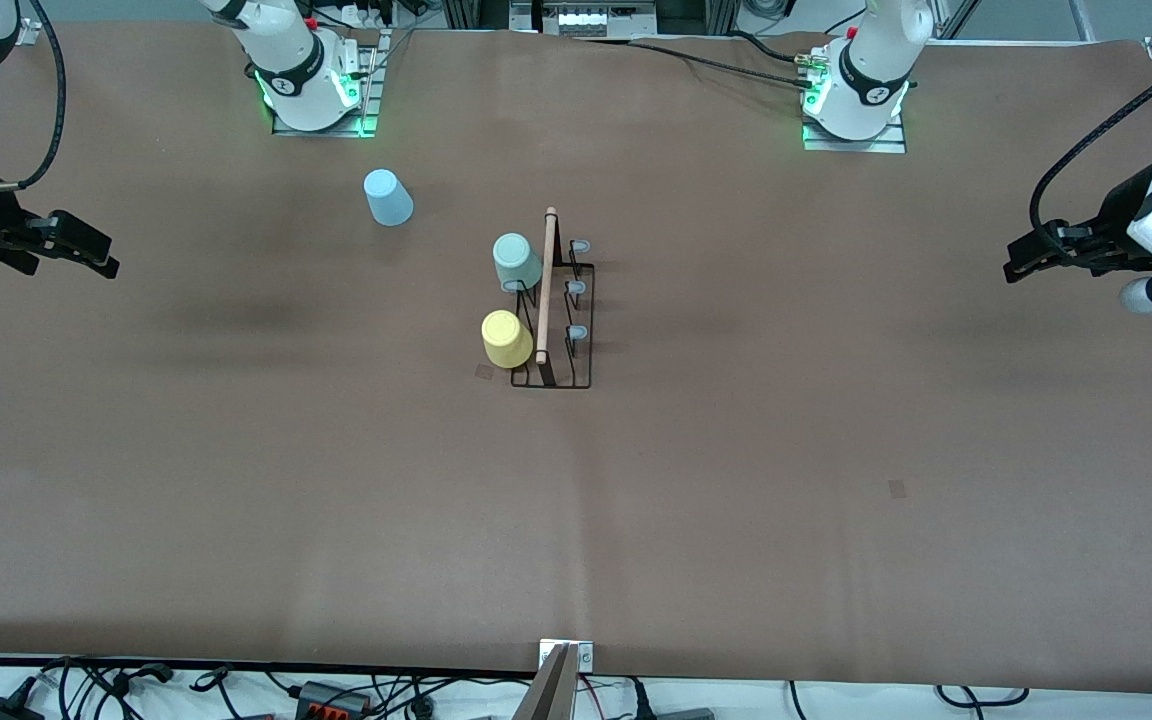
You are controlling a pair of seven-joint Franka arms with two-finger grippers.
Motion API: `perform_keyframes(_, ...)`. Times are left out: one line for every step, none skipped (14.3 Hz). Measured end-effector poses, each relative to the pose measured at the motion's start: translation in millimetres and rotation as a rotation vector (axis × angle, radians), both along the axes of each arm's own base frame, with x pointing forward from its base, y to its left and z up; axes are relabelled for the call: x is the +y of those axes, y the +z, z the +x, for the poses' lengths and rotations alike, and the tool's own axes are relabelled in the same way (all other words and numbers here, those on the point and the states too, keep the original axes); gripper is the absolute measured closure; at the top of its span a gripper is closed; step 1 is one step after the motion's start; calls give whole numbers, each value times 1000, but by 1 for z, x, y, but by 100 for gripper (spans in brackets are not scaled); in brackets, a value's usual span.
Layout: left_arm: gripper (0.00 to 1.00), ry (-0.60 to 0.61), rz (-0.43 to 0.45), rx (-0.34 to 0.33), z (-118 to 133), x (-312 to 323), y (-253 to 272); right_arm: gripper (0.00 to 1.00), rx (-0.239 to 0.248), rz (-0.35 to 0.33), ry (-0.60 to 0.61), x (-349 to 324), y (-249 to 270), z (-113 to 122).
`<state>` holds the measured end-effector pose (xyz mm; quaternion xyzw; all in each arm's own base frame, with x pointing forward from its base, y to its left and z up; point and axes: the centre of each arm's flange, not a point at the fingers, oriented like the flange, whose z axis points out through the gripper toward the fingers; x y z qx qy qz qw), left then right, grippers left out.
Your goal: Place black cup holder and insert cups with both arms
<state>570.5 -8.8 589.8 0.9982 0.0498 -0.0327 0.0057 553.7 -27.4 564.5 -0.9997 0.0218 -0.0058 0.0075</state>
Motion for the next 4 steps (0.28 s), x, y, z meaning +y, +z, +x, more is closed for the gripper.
perform_keyframes(0, 0, 0, 0, 0, 0, 0, 0, 2, 0, 0, 0, 1, -1)
perform_keyframes(0, -1, 0, 0, 0, 0, 0, 0, 2, 0, 0, 0, 1, -1)
perform_keyframes(0, -1, 0, 0, 0, 0, 0, 0, 1, 0, 0, 0, 2, -2)
perform_keyframes(0, -1, 0, 0, 0, 0, 0, 0, 0, 0, 0, 0, 2, -2)
